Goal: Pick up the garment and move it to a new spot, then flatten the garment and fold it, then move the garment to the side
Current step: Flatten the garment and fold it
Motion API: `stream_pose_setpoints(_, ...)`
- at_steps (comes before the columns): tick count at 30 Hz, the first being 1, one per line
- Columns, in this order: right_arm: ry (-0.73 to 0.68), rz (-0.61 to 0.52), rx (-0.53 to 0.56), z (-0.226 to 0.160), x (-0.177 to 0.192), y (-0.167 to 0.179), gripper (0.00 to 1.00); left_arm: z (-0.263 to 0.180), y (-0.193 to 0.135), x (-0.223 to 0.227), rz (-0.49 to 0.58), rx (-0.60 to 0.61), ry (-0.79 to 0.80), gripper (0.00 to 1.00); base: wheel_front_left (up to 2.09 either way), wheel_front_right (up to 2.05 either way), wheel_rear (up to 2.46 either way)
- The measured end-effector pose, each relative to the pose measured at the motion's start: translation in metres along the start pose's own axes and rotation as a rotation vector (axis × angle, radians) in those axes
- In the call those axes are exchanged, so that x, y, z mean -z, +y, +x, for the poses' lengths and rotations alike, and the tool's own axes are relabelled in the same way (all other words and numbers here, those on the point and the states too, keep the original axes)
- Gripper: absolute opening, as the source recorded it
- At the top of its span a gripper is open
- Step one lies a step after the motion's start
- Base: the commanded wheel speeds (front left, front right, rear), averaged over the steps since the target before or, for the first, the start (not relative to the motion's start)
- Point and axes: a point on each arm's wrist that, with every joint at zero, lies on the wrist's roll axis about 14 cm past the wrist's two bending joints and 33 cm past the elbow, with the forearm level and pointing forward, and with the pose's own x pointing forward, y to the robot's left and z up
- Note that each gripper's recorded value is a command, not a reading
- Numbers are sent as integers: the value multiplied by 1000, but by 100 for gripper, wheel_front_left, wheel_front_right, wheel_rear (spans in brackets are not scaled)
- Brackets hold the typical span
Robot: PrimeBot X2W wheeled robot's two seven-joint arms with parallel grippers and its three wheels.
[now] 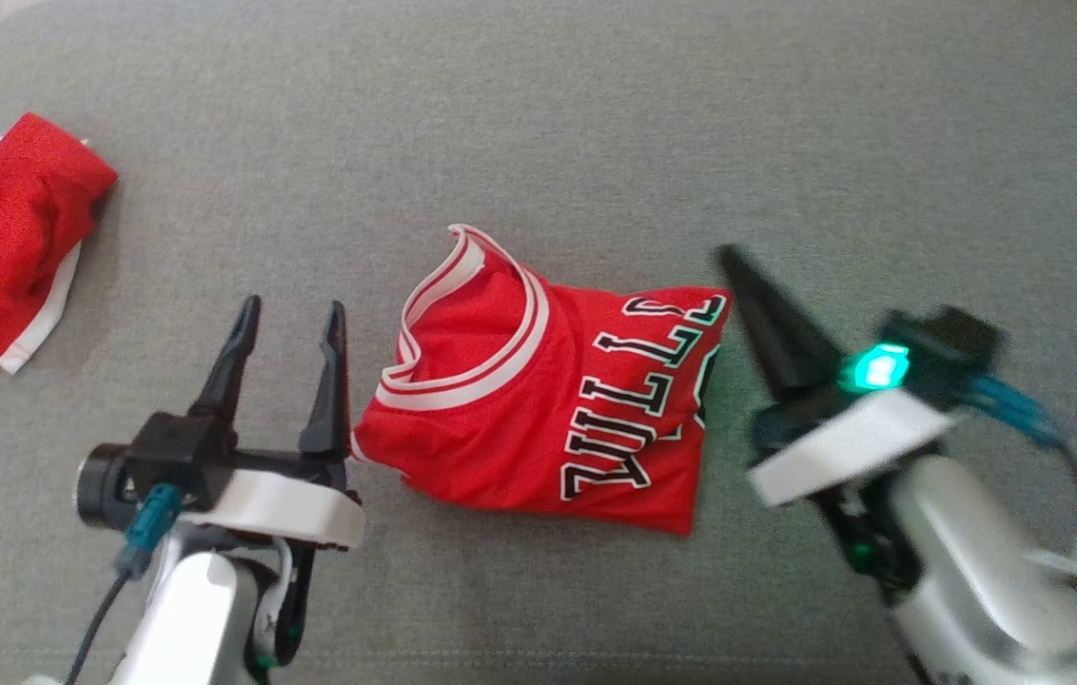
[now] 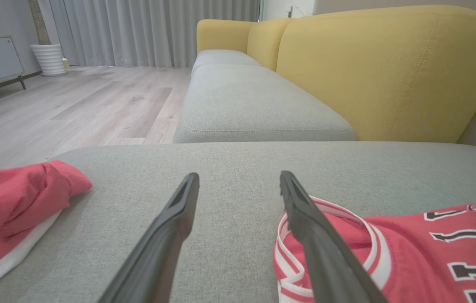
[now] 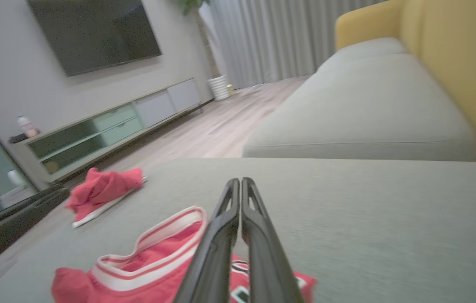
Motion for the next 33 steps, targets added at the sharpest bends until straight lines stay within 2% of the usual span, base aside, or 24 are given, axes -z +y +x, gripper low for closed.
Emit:
stream_pose_setpoints(1, -29, -6, 53, -8, -7, -13, 47, 0, 1, -2, 2, -1, -8, 100, 0, 0, 0)
stream_pose_setpoints(2, -58, -11, 103, -16, -15, -23, 100, 0, 2, -4, 3, -3, -13, 100, 0, 0, 0)
stream_pose_setpoints(7, -140, -55, 310, -56, -41, -62, 100, -1, 3, -9, 12, -4, -27, 100, 0, 0, 0)
stream_pose_setpoints(14, -129, -133, 448, -100, -49, -81, 100, -6, 2, -16, 16, -3, -46, 100, 0, 0, 0)
stream_pose_setpoints(19, -116, -144, 481, -115, -50, -80, 100, -12, 0, -13, 19, 7, -34, 100, 0, 0, 0)
stream_pose_setpoints(33, -103, -134, 480, -114, -48, -79, 100, -13, -1, -12, 19, 9, -29, 100, 0, 0, 0)
